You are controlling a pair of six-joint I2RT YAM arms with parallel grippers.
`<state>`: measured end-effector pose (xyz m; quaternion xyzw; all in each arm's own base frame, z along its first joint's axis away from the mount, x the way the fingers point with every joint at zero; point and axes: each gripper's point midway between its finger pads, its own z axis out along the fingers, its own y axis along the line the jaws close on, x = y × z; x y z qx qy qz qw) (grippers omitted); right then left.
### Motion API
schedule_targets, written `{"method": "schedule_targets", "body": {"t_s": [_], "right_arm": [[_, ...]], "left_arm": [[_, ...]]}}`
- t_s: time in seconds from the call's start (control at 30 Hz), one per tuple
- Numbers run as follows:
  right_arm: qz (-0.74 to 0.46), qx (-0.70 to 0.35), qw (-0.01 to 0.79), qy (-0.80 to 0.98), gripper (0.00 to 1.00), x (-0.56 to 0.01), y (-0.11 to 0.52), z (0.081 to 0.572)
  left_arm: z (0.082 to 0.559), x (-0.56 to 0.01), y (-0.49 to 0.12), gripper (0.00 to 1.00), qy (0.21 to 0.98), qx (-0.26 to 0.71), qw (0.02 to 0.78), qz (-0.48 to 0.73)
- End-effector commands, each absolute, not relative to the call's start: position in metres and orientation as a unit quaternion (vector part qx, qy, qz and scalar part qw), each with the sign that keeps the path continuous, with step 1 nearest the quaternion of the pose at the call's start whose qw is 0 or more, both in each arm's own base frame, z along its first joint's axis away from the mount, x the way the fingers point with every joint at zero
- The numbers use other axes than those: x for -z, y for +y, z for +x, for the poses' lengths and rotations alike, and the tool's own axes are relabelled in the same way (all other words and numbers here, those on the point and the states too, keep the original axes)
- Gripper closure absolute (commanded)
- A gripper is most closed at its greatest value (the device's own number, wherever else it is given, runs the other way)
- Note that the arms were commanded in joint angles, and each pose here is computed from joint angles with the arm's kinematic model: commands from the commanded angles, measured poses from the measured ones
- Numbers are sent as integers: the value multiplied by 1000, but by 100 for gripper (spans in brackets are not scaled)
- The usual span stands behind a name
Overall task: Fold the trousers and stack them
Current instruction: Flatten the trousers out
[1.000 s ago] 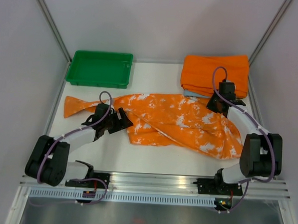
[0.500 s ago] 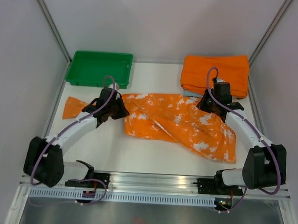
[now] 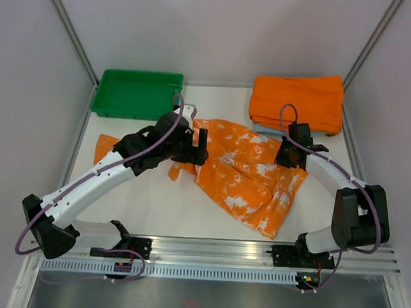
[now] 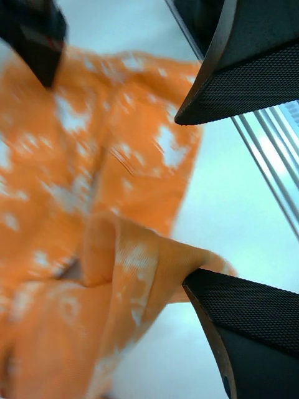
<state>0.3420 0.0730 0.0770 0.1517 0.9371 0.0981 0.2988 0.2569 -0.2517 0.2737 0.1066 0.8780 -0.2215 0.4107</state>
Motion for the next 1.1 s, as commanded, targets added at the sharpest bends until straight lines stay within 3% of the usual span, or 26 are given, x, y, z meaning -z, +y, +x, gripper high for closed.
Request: {"method": "schedule_targets", "body": {"t_s": [0.0, 0.17, 0.33, 0.4, 0.63, 0.93, 1.07], "right_arm": [[173, -71, 271, 944, 87, -56, 65, 323], [178, -57, 249, 950, 87, -41, 60, 307], [182, -46, 217, 958, 89, -14, 56, 287], [182, -32, 204, 961, 99, -2, 53, 283], [197, 59, 155, 966, 100, 22, 19, 270], [329, 141, 152, 921, 100, 9, -110, 284], [345, 90, 181, 916, 100, -5, -113, 311]], "left_arm": [[243, -263, -207, 0, 897, 162, 408, 53], [240, -249, -128, 0, 895, 37, 441, -56], [260, -231, -100, 0, 880, 111, 441, -137], [270, -229, -104, 0, 869, 143, 452, -140], [308, -195, -90, 0, 880, 150, 414, -178], [338, -173, -124, 0, 871, 234, 398, -170], [346, -167, -143, 0, 858, 283, 399, -154]]}}
